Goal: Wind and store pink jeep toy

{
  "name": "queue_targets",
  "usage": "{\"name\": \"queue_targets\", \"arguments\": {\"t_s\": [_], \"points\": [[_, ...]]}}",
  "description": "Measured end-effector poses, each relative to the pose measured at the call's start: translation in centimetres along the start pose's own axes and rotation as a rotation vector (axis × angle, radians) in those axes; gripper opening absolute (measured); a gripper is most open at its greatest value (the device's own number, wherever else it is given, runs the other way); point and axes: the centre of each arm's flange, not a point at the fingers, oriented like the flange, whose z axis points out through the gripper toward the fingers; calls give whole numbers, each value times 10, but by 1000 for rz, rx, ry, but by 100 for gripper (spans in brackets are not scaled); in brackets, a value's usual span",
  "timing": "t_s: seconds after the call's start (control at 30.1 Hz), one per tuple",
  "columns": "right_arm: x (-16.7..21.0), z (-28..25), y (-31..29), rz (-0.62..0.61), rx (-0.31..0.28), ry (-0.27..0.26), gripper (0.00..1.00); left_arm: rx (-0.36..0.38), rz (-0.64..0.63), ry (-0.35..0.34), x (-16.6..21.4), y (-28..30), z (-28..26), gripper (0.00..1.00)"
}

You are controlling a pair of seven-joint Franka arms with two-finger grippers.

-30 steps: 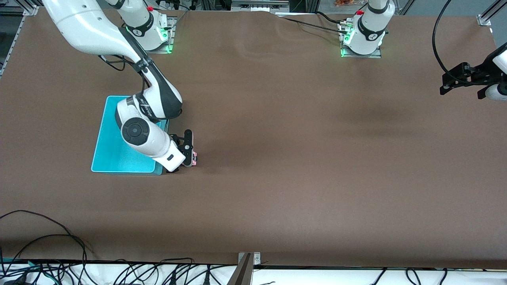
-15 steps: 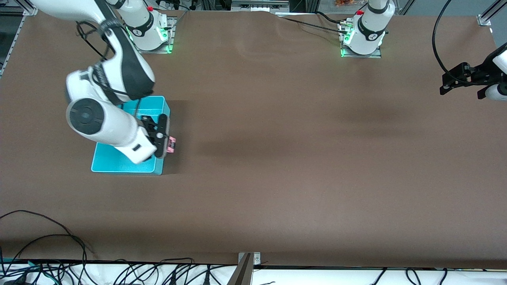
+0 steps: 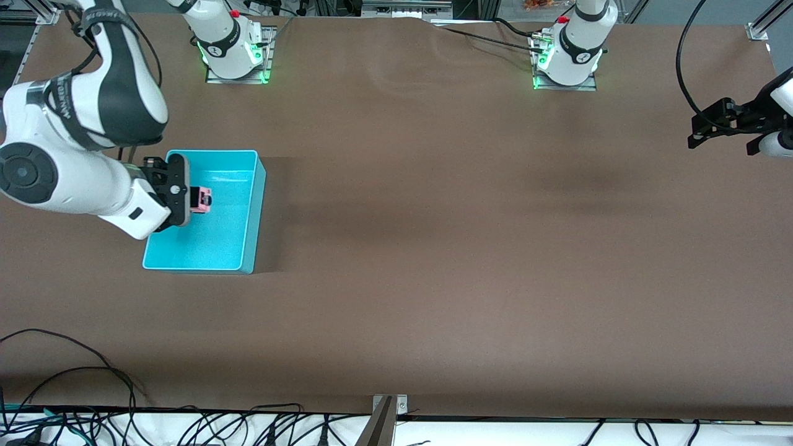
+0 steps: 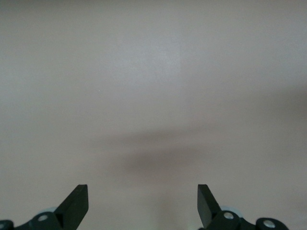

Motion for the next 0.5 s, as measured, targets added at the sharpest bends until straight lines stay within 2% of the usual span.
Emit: {"name": "queue_targets", "arguments": {"t_s": [0.13, 0.27, 0.5], "points": [[-21, 38, 0, -27, 27, 29, 52, 0, 0, 0, 0, 0, 0, 100], [-28, 84, -5, -46, 8, 52, 52, 0, 0, 0, 0, 0, 0, 100], [-19, 172, -36, -53, -21, 59, 52, 0, 2, 0, 0, 1, 0, 100]]}}
